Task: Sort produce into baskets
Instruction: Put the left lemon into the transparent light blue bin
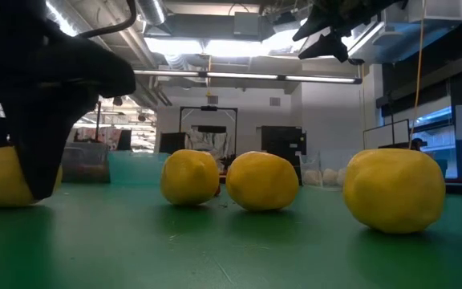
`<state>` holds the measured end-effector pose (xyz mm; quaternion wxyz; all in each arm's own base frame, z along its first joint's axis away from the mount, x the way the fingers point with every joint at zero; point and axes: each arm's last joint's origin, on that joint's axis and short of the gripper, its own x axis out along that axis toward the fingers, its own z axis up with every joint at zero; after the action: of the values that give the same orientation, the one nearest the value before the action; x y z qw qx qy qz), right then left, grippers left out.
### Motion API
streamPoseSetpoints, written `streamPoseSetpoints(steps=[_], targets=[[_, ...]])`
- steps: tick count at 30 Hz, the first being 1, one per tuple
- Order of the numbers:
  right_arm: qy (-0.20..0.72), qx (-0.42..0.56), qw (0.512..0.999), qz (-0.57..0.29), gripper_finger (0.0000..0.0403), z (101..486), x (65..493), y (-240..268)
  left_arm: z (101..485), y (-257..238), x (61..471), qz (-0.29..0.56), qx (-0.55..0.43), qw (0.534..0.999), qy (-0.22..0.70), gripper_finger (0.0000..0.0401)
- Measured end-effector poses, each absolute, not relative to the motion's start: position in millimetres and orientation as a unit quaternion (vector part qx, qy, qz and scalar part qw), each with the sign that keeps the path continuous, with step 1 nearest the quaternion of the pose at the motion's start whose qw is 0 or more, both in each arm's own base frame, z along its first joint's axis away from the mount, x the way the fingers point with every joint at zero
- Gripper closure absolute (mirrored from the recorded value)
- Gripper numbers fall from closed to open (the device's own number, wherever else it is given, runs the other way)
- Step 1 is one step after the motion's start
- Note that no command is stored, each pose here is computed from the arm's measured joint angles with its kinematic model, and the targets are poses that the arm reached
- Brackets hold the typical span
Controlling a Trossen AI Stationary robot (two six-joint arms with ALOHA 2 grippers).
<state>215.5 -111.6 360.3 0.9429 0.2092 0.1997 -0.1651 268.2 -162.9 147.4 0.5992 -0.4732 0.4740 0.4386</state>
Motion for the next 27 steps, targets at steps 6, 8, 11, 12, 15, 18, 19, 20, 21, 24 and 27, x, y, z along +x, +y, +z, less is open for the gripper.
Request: streamPoseSetpoints(steps=[6,8,11,12,15,18,19,20,21,24,27], targets=[[0.197,0.207,0.943,-0.169,0.0155,361,216,-112,156,-151,271,0.435,-0.472,0.603,0.473,0.0202],[0.195,0.206,0.943,-0.174,0.0155,361,216,-112,159,-145,272,0.438,-0.466,0.606,0.473,0.0202],[0.195,0.205,0.942,-0.179,0.0155,361,216,-113,164,-134,274,0.441,-0.456,0.611,0.474,0.0201],[0.195,0.205,0.942,-0.179,0.0155,361,216,-113,166,-130,275,0.439,-0.451,0.615,0.475,0.0201],[0.195,0.204,0.942,-0.182,0.0155,361,216,-113,173,-116,276,0.436,-0.436,0.626,0.477,0.0201],[0.195,0.203,0.942,-0.185,0.0155,361,215,-113,179,-100,279,0.436,-0.417,0.638,0.479,0.0201],[0.195,0.203,0.941,-0.187,0.0155,361,215,-113,181,-94,280,0.436,-0.410,0.643,0.478,0.0201],[0.194,0.206,0.940,-0.189,0.0155,361,215,-113,183,-88,281,0.434,-0.406,0.649,0.476,0.0201],[0.193,0.209,0.939,-0.192,0.0155,361,215,-113,186,-82,281,0.436,-0.398,0.653,0.475,0.0201],[0.193,0.210,0.939,-0.193,0.0155,361,215,-113,194,-58,282,0.439,-0.375,0.666,0.473,0.0201],[0.192,0.208,0.937,-0.203,0.0155,361,215,-114,203,-29,282,0.437,-0.357,0.676,0.474,0.0201]])
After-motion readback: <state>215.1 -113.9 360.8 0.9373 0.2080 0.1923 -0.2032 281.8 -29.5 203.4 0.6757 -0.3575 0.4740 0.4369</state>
